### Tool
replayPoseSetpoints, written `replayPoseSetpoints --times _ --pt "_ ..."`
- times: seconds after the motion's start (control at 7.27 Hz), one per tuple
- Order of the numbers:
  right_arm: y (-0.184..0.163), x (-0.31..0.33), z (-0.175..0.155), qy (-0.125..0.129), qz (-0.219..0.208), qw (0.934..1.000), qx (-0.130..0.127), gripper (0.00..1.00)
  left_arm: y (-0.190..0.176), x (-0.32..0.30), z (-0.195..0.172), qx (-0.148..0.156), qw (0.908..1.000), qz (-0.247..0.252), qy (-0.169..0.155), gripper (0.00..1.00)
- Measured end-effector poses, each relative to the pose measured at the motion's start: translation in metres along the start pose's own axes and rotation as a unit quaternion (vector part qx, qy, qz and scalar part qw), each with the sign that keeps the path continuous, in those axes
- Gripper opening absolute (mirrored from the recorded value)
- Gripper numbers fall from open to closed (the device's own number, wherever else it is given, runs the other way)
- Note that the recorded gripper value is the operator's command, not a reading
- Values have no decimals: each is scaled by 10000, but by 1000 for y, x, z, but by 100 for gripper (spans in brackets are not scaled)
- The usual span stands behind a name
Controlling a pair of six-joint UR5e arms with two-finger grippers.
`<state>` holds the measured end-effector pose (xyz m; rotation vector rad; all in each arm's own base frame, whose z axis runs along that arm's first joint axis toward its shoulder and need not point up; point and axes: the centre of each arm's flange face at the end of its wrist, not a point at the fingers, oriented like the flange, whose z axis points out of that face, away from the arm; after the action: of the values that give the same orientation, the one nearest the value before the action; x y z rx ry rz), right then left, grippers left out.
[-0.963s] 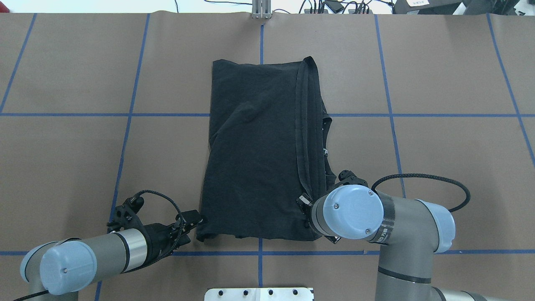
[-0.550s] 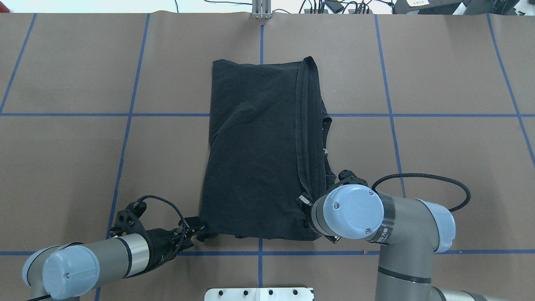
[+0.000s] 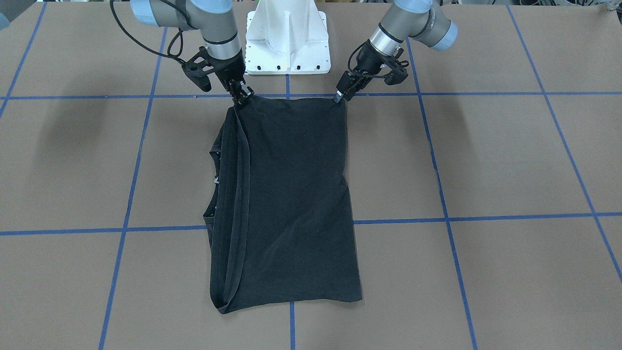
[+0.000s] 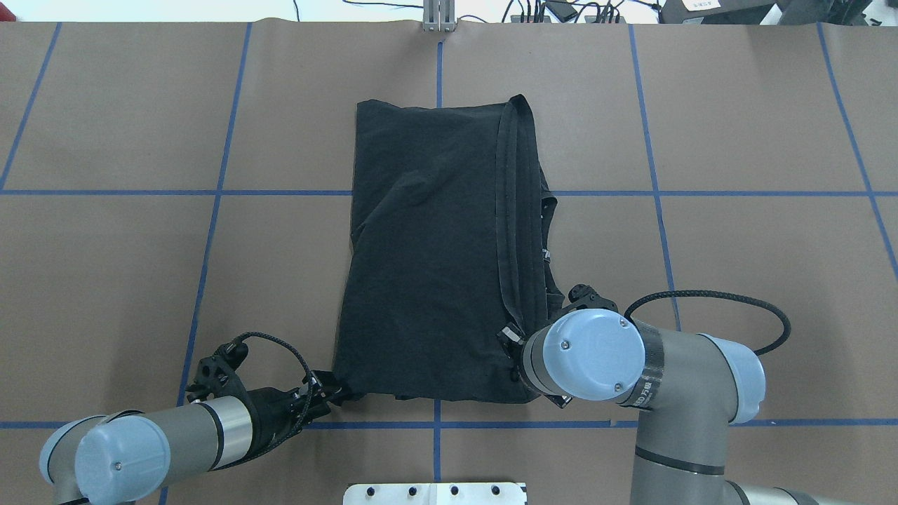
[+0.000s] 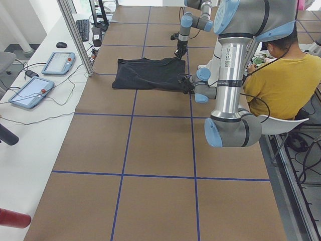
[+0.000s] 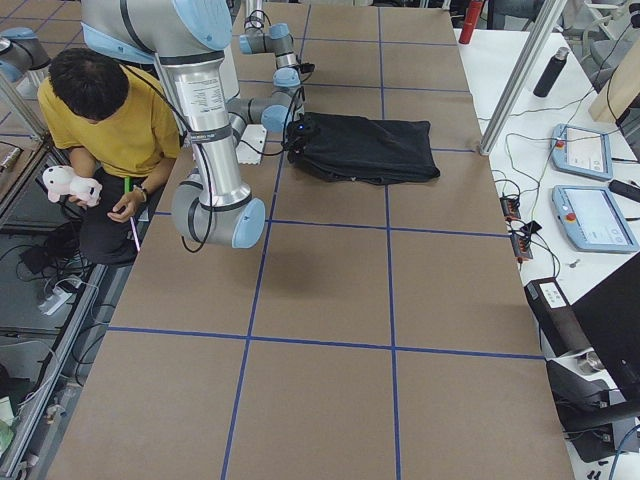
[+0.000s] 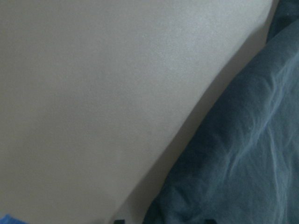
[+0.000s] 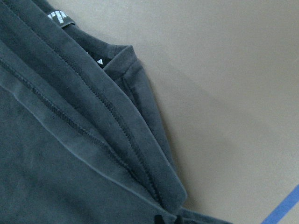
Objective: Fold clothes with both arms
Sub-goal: 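Move the left gripper to the shirt's near corner and grasp it, then lift the near edge with both grippers and fold it away from the robot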
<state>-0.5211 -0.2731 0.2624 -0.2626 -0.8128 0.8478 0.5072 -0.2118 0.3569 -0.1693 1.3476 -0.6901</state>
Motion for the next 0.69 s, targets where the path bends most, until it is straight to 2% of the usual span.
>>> replayPoseSetpoints --times 0.14,0.69 --pt "0 0 0 -1 -1 10000 0 0 0 0 0 11 10000 -14 5 0" --pt "-1 0 0 -5 -3 10000 6 0 -2 7 -6 131 9998 -61 161 0"
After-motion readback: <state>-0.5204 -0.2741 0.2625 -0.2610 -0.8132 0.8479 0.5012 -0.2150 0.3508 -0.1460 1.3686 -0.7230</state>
